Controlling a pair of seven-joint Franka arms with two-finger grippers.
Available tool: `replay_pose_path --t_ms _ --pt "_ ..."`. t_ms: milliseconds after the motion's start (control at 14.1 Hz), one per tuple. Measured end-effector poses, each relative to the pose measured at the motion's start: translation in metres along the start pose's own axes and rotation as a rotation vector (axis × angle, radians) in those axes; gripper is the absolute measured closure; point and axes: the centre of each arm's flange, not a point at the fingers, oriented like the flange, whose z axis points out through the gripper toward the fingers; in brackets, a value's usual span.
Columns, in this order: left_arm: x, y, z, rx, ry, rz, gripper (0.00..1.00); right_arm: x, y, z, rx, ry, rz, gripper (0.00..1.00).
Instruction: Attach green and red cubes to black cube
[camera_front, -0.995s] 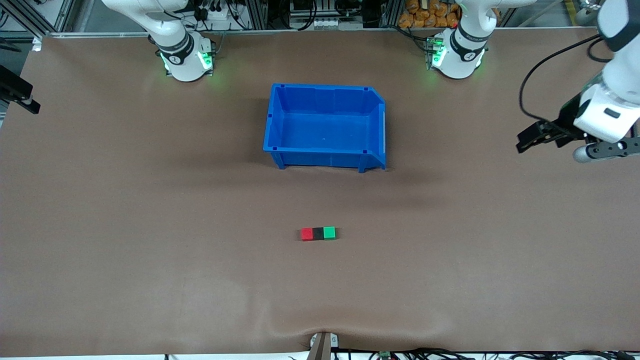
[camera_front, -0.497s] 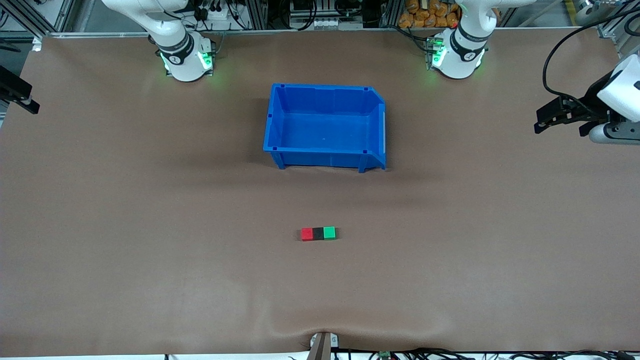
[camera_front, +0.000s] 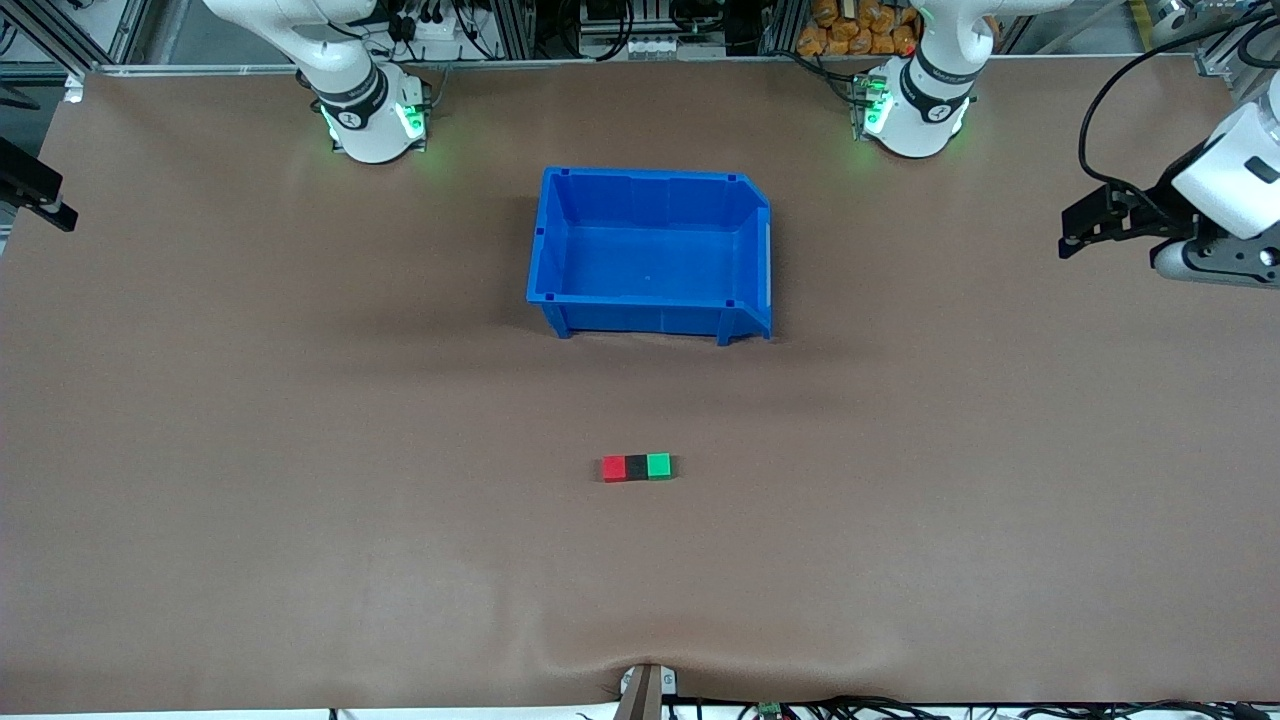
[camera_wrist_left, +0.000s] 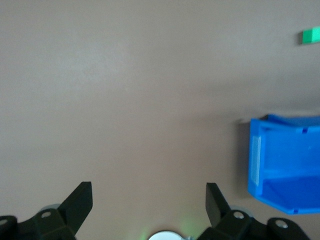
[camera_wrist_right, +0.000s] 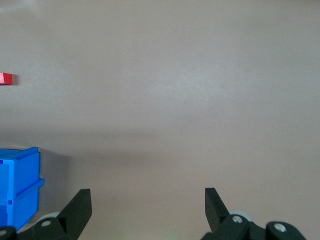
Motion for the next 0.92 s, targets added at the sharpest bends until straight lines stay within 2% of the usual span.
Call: replay_pose_path --t_ms 355,923 --pt "-0.0027 0.0027 0.0018 0.004 -0.025 0.009 0.0 -0.0002 0.0014 0.0 0.001 0.0 0.003 0.0" --pt "-0.0029 0.0027 0.002 0.004 -0.027 0.009 0.0 -0.0002 0.0013 0.0 0.001 0.0 0.003 0.0"
